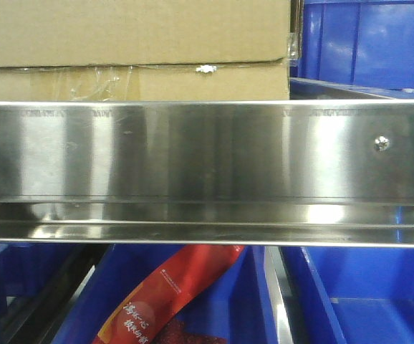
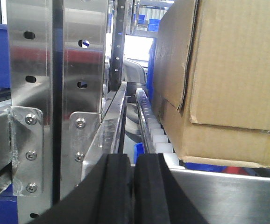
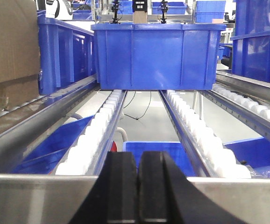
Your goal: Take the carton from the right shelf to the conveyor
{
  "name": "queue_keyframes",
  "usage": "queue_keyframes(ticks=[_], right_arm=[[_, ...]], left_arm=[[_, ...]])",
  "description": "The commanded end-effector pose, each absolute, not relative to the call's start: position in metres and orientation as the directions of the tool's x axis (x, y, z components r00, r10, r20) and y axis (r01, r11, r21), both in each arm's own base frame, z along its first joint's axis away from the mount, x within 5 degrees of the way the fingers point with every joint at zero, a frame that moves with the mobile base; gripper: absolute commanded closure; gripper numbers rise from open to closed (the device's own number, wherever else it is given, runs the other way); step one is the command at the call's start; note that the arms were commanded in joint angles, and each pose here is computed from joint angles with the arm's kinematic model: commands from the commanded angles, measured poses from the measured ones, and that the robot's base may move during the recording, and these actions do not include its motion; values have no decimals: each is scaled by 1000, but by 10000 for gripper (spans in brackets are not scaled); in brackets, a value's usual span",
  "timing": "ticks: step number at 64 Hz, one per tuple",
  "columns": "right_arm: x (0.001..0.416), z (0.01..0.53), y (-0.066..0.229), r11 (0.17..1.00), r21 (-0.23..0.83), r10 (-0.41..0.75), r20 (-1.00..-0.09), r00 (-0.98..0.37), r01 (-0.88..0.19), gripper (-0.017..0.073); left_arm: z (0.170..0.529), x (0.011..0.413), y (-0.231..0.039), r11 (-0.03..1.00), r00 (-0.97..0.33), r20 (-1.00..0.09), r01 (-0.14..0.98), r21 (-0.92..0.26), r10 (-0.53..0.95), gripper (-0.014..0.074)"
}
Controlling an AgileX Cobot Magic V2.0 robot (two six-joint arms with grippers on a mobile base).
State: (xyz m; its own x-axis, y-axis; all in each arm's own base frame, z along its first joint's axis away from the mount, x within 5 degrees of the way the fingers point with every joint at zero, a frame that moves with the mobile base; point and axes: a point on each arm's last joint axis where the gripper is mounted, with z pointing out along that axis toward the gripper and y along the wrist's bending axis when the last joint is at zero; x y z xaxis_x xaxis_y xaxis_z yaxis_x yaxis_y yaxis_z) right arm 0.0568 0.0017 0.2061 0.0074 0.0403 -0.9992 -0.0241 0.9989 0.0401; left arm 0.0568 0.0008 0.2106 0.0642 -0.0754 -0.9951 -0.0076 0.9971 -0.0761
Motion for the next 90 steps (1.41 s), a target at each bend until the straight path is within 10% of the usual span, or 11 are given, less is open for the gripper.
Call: queue_keyframes(ticks=[1, 68, 90], right_arm=[[56, 209, 1, 999, 42, 43, -998, 43, -16, 628], [44, 261, 2, 996, 77, 82, -983, 164, -37, 622], [33, 366, 5, 994, 75, 88, -980, 181, -79, 15]], left_arm=[[213, 56, 1, 997, 88, -993, -6, -74, -73, 579], [266, 44, 0, 1000, 266, -964, -3, -21, -19, 571], [374, 55, 4, 998, 189, -981, -49, 29, 38, 169]])
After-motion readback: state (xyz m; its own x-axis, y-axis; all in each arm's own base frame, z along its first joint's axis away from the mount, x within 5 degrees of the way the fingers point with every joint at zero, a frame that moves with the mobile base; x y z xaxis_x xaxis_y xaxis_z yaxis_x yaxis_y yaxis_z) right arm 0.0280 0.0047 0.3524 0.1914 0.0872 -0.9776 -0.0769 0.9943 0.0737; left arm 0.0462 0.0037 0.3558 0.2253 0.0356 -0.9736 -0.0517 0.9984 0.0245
